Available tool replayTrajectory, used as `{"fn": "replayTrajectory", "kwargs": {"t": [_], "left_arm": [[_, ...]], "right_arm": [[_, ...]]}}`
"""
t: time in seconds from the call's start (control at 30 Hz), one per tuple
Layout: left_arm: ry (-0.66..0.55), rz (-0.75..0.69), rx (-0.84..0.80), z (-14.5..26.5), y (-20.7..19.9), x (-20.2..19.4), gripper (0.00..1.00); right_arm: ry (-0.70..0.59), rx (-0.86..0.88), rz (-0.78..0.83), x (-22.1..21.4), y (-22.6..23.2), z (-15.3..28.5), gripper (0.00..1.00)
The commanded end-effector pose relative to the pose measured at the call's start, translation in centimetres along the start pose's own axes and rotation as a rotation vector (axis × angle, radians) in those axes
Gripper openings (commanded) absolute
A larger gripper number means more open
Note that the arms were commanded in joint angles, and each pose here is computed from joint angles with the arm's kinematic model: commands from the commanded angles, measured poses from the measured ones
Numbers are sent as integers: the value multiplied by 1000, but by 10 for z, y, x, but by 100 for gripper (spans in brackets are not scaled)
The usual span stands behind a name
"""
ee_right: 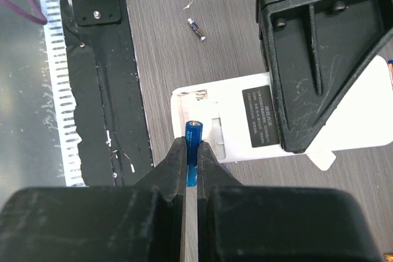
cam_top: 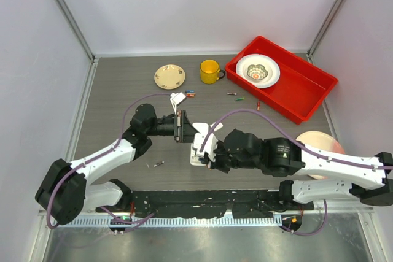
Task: Load the batteries into the remote control
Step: Load the battery into the remote control.
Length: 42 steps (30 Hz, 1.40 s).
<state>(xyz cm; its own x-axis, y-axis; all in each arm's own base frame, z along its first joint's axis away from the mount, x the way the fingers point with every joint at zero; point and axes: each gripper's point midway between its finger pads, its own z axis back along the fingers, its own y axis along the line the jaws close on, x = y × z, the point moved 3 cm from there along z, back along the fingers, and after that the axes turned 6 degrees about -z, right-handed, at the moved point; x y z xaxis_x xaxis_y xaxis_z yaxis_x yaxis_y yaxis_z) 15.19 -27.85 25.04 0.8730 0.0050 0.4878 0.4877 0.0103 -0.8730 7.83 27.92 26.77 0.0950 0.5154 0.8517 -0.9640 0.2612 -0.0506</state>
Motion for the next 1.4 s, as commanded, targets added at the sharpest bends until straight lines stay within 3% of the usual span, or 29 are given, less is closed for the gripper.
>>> {"fn": "replayTrajectory", "kwargs": {"t": [0.0,0.7,1.37], "left_arm": [[30,-25,-48,0,-14,5,0],[77,21,-30,-5,-8,6,0],[65,-4,-26,-5,-13,10,0]], "right_arm": [[-26,-35,71,13,-4,-1,1],[-77,6,102,26,5,-23,1],[76,51,75,-9,12,-25,1]]}}
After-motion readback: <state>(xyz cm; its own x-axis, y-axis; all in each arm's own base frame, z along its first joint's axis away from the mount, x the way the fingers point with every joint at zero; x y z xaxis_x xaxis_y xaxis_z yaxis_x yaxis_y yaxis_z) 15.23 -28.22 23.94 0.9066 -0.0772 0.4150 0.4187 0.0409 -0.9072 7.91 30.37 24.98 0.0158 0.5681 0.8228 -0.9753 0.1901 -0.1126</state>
